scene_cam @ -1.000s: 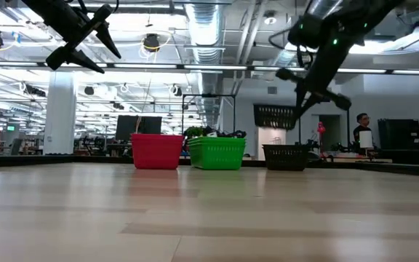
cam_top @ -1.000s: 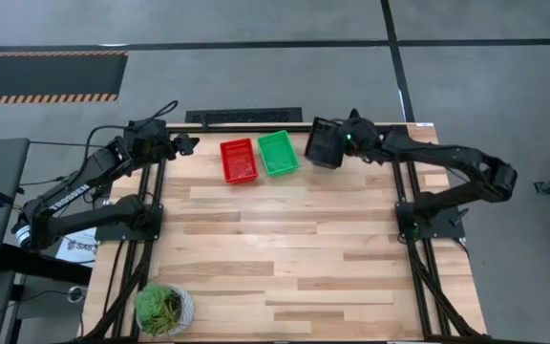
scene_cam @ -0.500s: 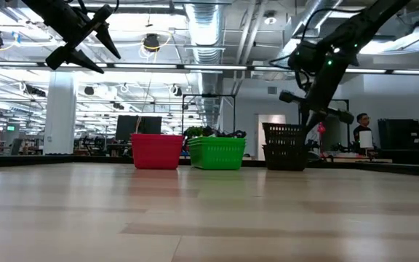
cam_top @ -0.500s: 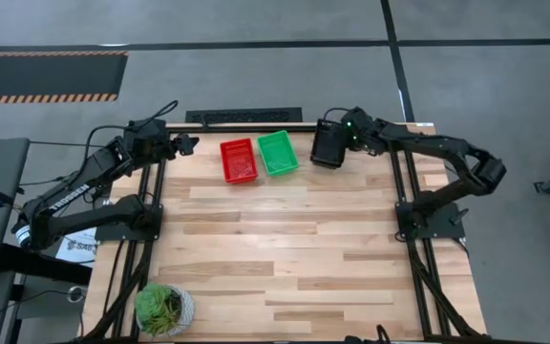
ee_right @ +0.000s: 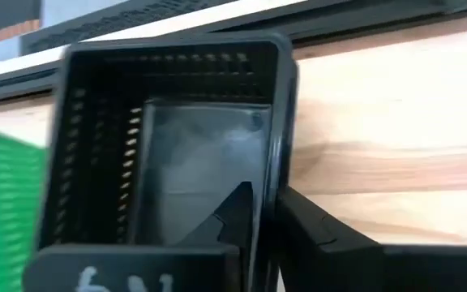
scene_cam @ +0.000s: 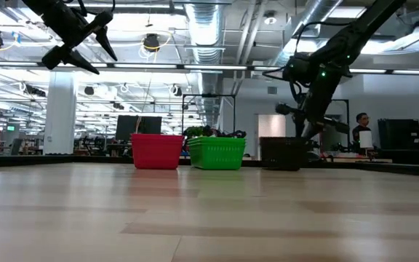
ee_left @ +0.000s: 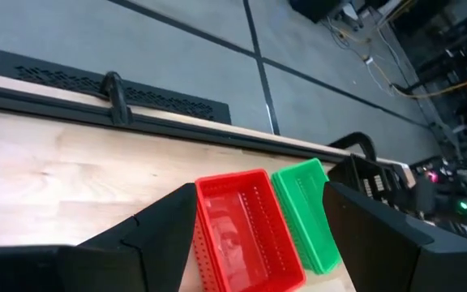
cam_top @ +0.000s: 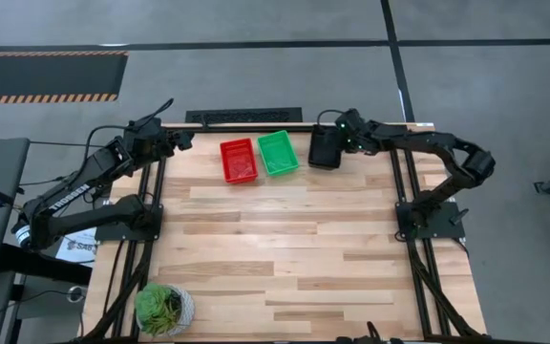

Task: Stack baskets by color
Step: Stack the bottom black bin on top of the top black bins, then return to Home Position

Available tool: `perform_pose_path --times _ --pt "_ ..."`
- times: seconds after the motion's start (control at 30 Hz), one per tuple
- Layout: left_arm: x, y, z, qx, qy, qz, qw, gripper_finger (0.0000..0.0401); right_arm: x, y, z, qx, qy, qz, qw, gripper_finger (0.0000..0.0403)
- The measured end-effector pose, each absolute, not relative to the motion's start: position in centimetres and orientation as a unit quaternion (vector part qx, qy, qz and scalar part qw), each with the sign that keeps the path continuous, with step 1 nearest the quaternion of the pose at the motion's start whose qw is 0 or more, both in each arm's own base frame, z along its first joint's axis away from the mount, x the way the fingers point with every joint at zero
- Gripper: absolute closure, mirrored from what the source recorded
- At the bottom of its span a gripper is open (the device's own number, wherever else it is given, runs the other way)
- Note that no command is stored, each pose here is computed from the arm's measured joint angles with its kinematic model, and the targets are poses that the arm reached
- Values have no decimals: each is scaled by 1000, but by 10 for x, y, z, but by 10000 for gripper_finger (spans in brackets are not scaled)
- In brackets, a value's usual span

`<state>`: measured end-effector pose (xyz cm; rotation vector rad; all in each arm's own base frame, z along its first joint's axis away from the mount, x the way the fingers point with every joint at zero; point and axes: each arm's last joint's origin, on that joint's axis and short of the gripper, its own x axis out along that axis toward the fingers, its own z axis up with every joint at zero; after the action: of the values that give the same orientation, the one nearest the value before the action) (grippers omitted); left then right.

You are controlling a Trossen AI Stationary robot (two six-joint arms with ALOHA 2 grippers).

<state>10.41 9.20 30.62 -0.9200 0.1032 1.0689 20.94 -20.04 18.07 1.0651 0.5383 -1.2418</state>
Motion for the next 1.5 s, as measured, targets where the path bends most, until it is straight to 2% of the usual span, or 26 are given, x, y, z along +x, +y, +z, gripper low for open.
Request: perform_pose_path --times 0.23,0.37,0.47,0.63,0.77,0.87,1.0,1.17,1.27,1.33,1.5 --pt "105 93 306 -413 52 496 762 145 230 -186 184 462 239 -489 700 319" --pt "106 94 305 -408 59 496 764 145 235 -179 184 452 251 -481 708 308" --pt "106 94 305 -408 60 496 764 145 234 -179 184 449 255 -483 707 285" --pt "106 94 305 -408 60 496 764 145 230 -180 191 440 246 -482 717 217" --pt "106 94 304 -400 67 496 768 145 224 -179 209 436 215 -479 731 168" --pt "106 94 303 -402 72 495 767 145 215 -174 231 432 178 -467 751 148" --pt "106 91 301 -436 83 472 762 145 203 -157 264 406 153 -408 803 143" --pt "105 90 298 -428 108 471 764 145 190 -123 297 332 148 -326 873 143" --pt "106 88 298 -457 105 449 761 145 181 -106 311 312 128 -298 893 143" --pt "106 88 302 -424 105 437 786 145 176 -95 324 265 104 -269 920 143" --pt "122 85 325 -233 85 302 921 145 175 -64 351 76 33 -156 984 143"
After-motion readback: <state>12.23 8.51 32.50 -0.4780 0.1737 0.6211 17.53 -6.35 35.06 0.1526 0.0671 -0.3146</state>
